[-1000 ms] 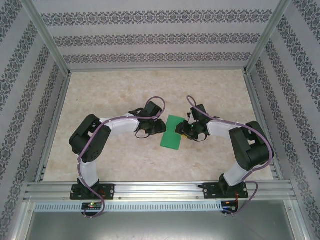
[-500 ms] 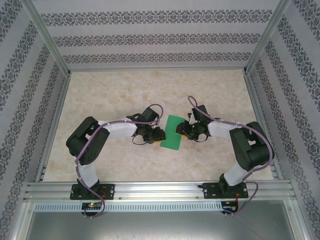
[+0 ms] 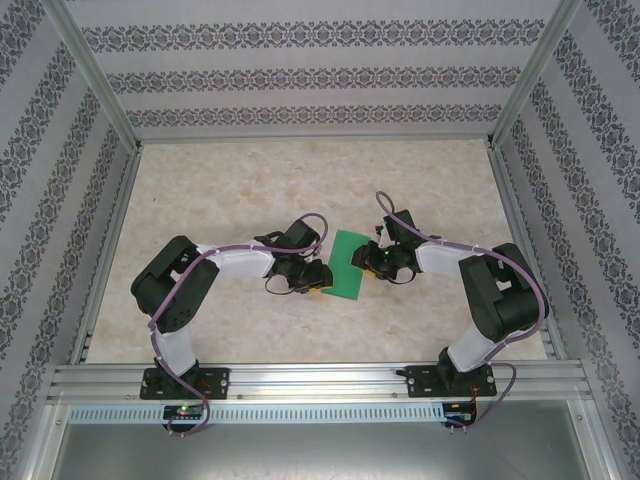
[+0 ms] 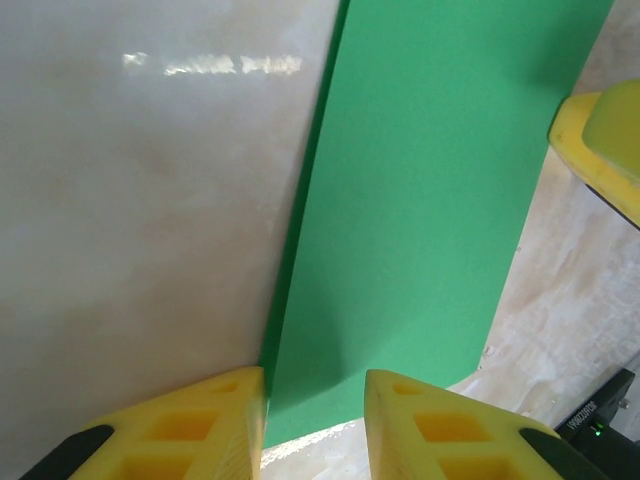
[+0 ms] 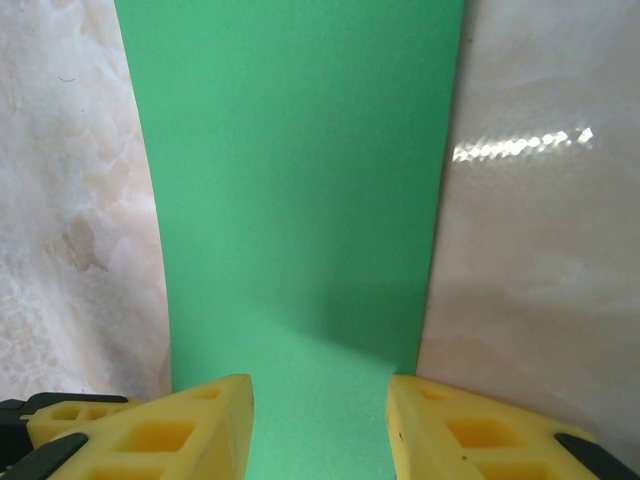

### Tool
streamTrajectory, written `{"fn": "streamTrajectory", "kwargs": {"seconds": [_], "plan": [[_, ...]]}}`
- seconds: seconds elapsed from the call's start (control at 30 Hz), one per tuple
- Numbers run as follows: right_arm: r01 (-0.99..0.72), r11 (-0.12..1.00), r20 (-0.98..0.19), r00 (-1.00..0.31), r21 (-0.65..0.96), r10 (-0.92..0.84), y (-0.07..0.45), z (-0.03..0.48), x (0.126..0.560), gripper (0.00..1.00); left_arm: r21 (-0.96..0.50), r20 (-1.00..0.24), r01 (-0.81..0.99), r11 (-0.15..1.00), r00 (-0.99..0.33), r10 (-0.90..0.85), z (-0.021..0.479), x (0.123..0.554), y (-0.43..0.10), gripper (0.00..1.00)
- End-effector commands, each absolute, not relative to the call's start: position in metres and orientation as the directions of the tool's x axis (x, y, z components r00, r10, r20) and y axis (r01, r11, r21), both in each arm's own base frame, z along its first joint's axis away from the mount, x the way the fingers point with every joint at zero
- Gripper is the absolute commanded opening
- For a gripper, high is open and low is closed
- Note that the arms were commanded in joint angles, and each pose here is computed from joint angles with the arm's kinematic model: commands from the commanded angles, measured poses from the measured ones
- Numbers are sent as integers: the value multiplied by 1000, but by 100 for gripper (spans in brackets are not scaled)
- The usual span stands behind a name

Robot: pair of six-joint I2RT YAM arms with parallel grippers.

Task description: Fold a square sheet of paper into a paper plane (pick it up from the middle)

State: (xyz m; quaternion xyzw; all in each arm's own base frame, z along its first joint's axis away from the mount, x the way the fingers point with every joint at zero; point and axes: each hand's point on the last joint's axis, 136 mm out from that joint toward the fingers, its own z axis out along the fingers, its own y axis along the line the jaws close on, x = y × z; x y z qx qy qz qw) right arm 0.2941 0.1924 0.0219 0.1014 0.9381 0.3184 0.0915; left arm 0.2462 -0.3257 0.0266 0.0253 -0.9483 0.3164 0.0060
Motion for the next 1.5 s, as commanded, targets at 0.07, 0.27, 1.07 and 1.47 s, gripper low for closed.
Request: {"fn": "streamTrajectory", "kwargs": {"seconds": [0.07, 0.27, 1.07, 1.47], "plan": [[157, 790, -100, -959, 592, 266, 186, 13, 291, 41, -655, -14, -16, 756, -999, -33, 48, 249, -340, 31], [150, 785, -109, -958, 602, 267, 187, 18, 293, 41, -647, -46, -2, 762, -998, -41, 49, 256, -340, 31], [85, 756, -178, -949, 649, 259, 194, 49, 305, 44, -792, -40, -15, 611, -996, -76, 48, 314, -359, 32], [99, 757, -163, -951, 646, 263, 195, 43, 307, 44, -820, -19, -23, 572, -998, -67, 50, 315, -367, 30]]}}
